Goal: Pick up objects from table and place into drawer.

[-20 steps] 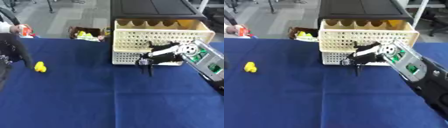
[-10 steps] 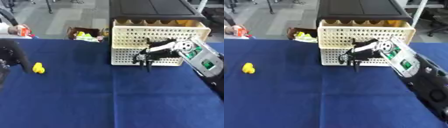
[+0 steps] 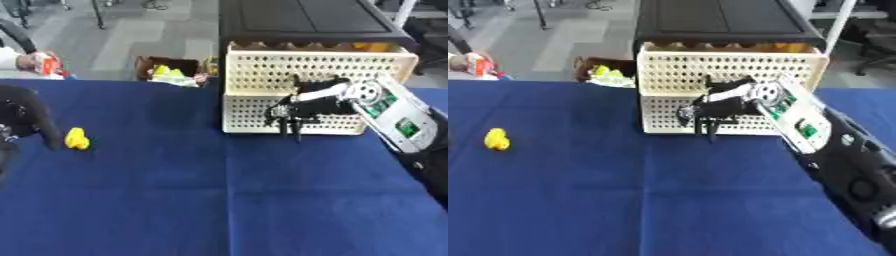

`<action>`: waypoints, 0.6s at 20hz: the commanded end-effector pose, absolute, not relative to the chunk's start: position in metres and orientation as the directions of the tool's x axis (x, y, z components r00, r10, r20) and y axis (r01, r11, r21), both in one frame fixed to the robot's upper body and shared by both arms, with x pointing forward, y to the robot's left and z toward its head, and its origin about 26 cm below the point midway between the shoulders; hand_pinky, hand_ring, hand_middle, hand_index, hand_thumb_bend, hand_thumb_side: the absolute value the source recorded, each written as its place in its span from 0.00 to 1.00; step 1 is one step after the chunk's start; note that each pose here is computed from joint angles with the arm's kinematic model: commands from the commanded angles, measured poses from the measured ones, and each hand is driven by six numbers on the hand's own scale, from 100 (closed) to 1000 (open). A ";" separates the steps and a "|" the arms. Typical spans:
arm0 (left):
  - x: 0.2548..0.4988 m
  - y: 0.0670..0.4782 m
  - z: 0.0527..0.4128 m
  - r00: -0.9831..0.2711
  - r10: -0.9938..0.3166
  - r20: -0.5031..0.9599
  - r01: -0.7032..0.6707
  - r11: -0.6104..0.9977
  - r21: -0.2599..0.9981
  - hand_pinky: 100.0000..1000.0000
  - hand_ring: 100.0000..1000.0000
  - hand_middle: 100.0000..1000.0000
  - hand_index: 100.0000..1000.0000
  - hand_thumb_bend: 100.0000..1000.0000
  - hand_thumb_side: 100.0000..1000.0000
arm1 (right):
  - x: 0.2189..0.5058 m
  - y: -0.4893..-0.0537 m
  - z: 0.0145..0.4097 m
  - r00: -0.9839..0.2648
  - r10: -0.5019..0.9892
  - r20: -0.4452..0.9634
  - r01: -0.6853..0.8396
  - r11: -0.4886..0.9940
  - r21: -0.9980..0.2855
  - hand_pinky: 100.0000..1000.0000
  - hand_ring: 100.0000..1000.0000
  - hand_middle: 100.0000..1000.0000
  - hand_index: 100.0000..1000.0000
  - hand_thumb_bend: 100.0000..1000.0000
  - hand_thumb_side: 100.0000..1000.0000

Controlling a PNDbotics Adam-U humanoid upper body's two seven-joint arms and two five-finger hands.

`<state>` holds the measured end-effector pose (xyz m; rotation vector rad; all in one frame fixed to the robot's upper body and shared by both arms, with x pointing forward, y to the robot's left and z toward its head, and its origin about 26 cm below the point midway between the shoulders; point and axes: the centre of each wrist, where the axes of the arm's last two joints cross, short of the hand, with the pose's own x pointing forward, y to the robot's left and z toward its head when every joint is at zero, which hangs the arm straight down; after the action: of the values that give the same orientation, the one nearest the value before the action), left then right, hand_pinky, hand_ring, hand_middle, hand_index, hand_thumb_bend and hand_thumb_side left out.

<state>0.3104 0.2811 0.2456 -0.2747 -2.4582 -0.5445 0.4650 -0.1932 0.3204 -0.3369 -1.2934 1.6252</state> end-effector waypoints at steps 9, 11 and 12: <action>0.306 0.283 0.250 -0.813 0.055 0.579 0.296 0.896 0.332 0.32 0.42 0.48 0.67 0.00 0.76 | 0.466 -0.202 0.331 -0.491 0.816 0.305 -0.471 0.046 -0.881 0.74 0.47 0.52 0.84 0.00 1.00; 0.306 0.284 0.250 -0.814 0.054 0.579 0.294 0.897 0.330 0.32 0.42 0.48 0.67 0.00 0.76 | 0.459 -0.207 0.332 -0.514 0.806 0.292 -0.473 0.017 -0.881 0.73 0.45 0.51 0.83 0.00 1.00; 0.306 0.284 0.250 -0.814 0.054 0.579 0.293 0.897 0.329 0.32 0.42 0.48 0.67 0.00 0.76 | 0.453 -0.208 0.333 -0.535 0.797 0.280 -0.471 -0.005 -0.882 0.73 0.45 0.50 0.83 0.00 1.00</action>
<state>0.3101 0.2820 0.2429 -0.2688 -2.4520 -0.5371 0.4620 -0.2012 0.3123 -0.3363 -1.2919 1.6824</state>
